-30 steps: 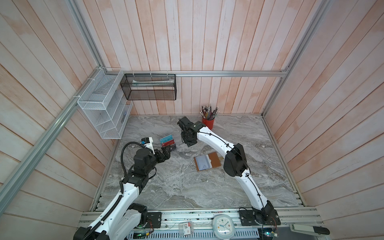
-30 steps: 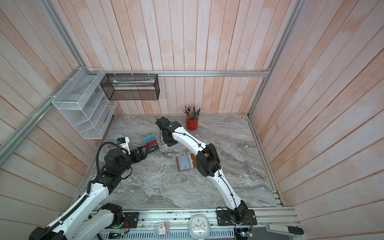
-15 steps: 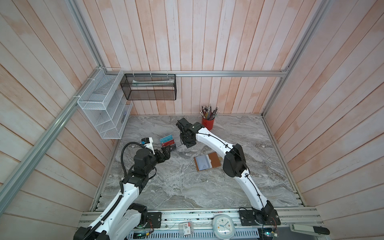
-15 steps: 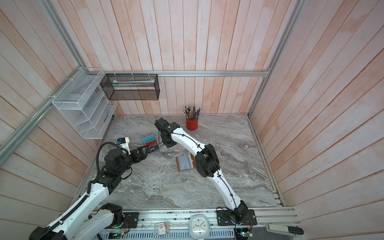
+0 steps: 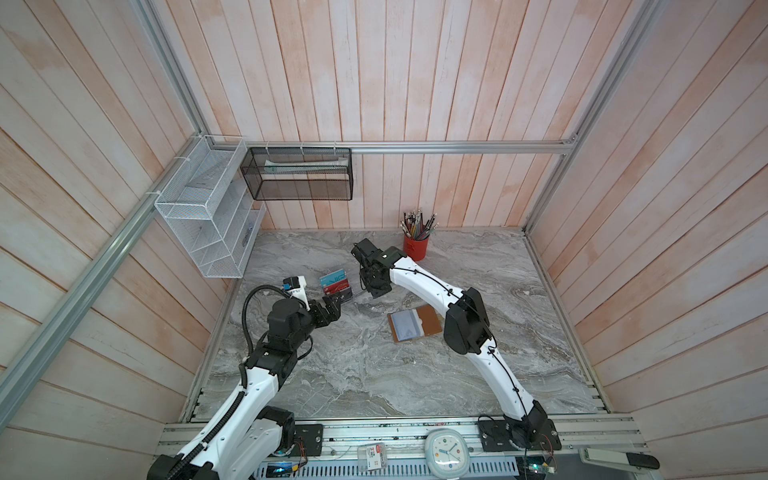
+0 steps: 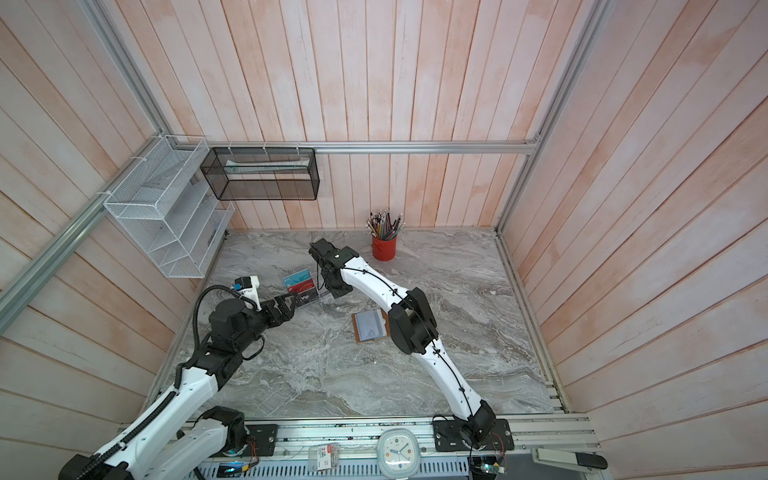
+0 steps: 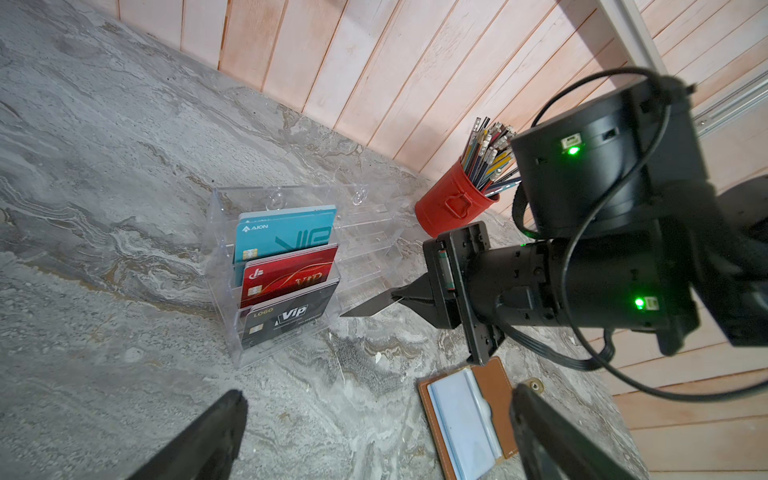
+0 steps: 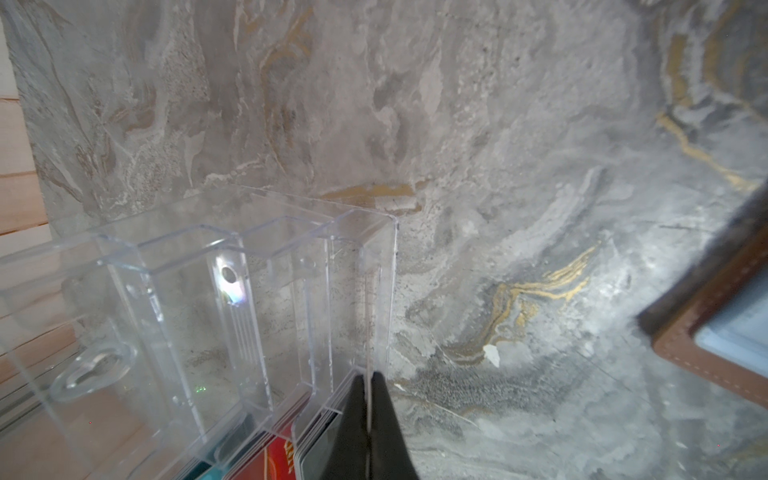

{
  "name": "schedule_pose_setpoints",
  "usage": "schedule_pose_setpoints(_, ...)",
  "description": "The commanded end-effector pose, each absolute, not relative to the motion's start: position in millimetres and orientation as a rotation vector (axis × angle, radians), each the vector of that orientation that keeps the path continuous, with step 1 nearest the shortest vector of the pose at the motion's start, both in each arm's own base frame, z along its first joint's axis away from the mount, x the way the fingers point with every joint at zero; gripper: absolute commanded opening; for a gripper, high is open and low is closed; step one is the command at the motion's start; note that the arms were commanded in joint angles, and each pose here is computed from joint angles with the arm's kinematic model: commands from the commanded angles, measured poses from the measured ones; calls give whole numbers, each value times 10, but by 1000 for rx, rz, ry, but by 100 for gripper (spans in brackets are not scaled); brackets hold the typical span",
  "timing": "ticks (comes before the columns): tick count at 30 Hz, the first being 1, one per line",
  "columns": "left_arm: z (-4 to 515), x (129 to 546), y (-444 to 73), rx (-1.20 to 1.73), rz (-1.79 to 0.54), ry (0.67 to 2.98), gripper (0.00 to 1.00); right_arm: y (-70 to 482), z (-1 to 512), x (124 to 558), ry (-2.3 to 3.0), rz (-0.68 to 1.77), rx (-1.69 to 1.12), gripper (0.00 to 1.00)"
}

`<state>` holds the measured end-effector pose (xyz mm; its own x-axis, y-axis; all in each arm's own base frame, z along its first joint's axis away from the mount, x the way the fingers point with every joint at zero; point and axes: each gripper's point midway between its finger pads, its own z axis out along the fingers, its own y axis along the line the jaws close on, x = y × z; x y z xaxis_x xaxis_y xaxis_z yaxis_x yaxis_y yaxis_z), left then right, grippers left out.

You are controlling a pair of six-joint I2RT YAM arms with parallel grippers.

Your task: Take the credit cards out of the card holder

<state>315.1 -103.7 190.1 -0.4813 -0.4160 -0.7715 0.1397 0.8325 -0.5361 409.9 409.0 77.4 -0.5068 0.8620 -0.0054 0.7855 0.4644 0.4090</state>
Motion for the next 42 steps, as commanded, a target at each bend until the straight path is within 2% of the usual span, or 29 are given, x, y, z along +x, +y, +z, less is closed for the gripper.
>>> schedule_pose_setpoints(1, 1910, 3145, -1020, -186, -657, 1952, 100, 4082, 697, 4099, 2498, 515, 1454, 0)
schedule_pose_setpoints(22, 1927, 3195, -1049, -176, -668, 1950, 100, 3836, 1107, 4142, 2424, 508, 1448, 0)
schedule_pose_setpoints(42, 1924, 3194, -1028, -176, -664, 1947, 100, 4037, 782, 4142, 2483, 502, 1451, 0)
